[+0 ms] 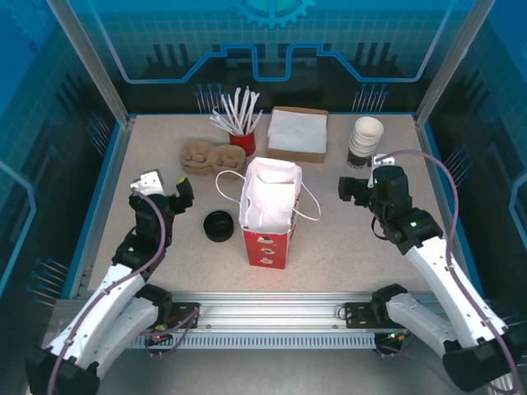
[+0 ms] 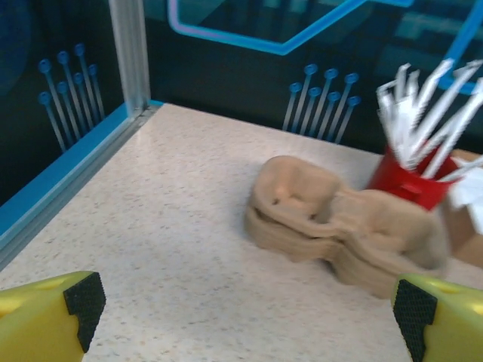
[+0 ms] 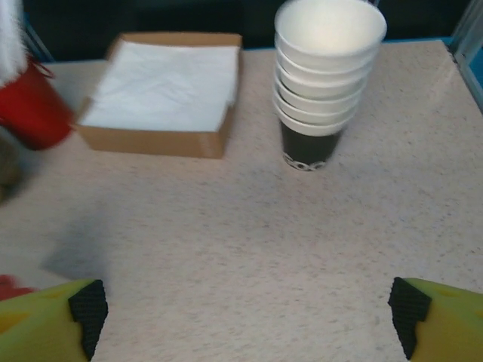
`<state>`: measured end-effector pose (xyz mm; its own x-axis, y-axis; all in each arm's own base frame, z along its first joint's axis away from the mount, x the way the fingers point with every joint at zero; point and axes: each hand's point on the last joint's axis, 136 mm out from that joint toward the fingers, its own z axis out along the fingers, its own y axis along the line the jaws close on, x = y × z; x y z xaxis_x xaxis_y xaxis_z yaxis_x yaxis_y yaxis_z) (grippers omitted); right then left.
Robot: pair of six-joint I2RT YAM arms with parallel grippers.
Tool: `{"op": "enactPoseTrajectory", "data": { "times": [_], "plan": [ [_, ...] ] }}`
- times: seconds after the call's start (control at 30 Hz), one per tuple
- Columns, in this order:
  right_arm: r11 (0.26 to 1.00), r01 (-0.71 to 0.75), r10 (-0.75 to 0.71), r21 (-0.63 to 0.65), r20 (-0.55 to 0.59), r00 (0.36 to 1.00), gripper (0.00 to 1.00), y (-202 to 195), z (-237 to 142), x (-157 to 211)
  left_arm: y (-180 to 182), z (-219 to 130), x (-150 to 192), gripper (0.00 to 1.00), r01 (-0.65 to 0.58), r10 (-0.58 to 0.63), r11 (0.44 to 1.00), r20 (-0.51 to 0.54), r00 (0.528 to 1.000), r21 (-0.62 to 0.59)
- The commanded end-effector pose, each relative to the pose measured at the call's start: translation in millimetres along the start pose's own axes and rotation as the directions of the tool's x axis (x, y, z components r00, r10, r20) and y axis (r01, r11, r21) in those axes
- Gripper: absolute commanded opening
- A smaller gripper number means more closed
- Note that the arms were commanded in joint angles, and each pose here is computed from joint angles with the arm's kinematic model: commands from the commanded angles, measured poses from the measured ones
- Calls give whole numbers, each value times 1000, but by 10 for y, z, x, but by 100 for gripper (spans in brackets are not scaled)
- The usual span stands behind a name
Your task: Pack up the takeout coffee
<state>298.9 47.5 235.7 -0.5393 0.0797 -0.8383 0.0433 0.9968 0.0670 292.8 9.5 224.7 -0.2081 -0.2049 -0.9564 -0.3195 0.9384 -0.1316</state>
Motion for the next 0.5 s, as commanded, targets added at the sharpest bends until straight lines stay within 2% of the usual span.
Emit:
{"op": "enactPoseTrajectory", "data": {
  "times": [0.0,0.1,0.27,0.37,0.47],
  "plan": [
    [1000,15,-13,-19,81,997,100,-46,308,-50,104,130,-62,99,16,-14,1000,125,992,-17],
    [997,68,-69,45,27,997,100,-190,629,173,164,296,254,99,-57,57,998,93,994,-1],
    [987,133,-138,90,60,989,100,-292,970,339,385,550,647,99,-43,43,998,1,999,-36],
    [984,149,-160,102,110,981,100,-348,1114,365,419,667,787,99,-19,19,1000,-24,1000,-24],
    [984,165,-172,62,131,976,100,-329,1251,443,345,751,770,99,-35,35,999,-13,999,13]
  ]
}}
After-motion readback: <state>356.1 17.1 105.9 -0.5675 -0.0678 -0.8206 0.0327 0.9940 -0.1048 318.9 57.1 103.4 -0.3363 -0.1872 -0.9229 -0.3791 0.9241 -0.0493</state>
